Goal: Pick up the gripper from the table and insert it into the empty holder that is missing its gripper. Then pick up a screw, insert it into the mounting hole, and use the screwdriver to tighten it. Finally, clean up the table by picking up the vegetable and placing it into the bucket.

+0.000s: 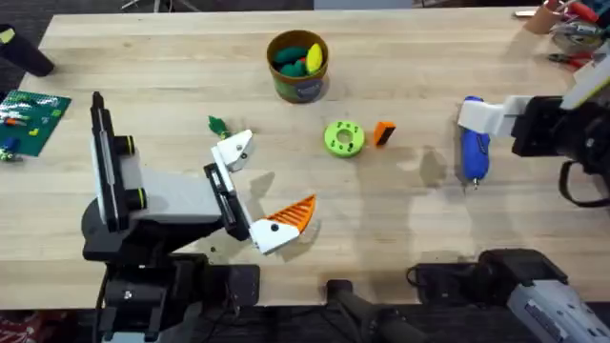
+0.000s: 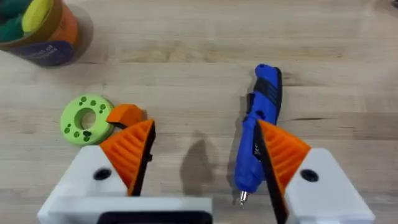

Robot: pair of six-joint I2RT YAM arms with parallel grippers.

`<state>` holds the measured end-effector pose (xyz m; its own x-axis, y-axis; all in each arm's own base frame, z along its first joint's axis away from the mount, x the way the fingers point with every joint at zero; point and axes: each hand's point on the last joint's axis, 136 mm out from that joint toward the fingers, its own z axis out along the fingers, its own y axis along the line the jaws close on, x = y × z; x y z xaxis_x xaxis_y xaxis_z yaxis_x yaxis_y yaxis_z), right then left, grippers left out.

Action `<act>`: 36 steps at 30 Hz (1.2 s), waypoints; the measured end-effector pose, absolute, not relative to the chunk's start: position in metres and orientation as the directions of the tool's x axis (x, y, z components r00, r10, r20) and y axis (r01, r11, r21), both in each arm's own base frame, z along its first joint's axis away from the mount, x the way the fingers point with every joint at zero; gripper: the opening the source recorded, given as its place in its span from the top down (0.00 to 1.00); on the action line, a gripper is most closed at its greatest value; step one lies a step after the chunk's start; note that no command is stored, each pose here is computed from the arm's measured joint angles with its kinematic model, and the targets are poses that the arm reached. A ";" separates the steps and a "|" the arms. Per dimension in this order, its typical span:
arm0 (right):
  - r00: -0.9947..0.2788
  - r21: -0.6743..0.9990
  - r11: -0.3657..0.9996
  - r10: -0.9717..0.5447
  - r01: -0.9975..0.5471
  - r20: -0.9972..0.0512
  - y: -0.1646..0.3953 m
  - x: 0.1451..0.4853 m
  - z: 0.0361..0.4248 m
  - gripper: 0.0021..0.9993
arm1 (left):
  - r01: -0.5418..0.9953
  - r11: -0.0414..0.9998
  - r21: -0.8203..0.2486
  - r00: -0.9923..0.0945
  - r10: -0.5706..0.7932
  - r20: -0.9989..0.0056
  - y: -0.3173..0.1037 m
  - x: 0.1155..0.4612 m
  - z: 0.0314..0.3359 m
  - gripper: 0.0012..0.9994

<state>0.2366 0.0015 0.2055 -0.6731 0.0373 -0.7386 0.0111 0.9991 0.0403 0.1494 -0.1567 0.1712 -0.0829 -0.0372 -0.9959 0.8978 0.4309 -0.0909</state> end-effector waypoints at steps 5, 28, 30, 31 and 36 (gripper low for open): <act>-0.673 0.040 0.999 0.037 0.011 -0.739 0.001 0.237 0.206 0.08 | 0.898 0.431 -0.091 -0.083 -0.037 -0.996 -0.157 0.149 0.171 0.01; -0.673 0.040 0.999 0.037 0.011 -0.739 0.001 0.237 0.205 0.08 | 0.899 0.428 -0.091 -0.083 -0.037 -0.996 -0.157 0.149 0.171 0.01; -0.674 0.040 0.999 0.037 0.011 -0.738 0.001 0.237 0.205 0.08 | 0.899 0.428 -0.091 -0.083 -0.037 -0.996 -0.157 0.149 0.171 0.01; -0.675 0.040 0.999 0.037 0.011 -0.737 0.001 0.236 0.205 0.08 | 0.899 0.428 -0.091 -0.083 -0.037 -0.996 -0.157 0.149 0.171 0.01; -0.684 0.040 0.999 0.038 0.012 -0.728 0.002 0.234 0.203 0.08 | 0.899 0.428 -0.091 -0.083 -0.037 -0.996 -0.157 0.149 0.171 0.01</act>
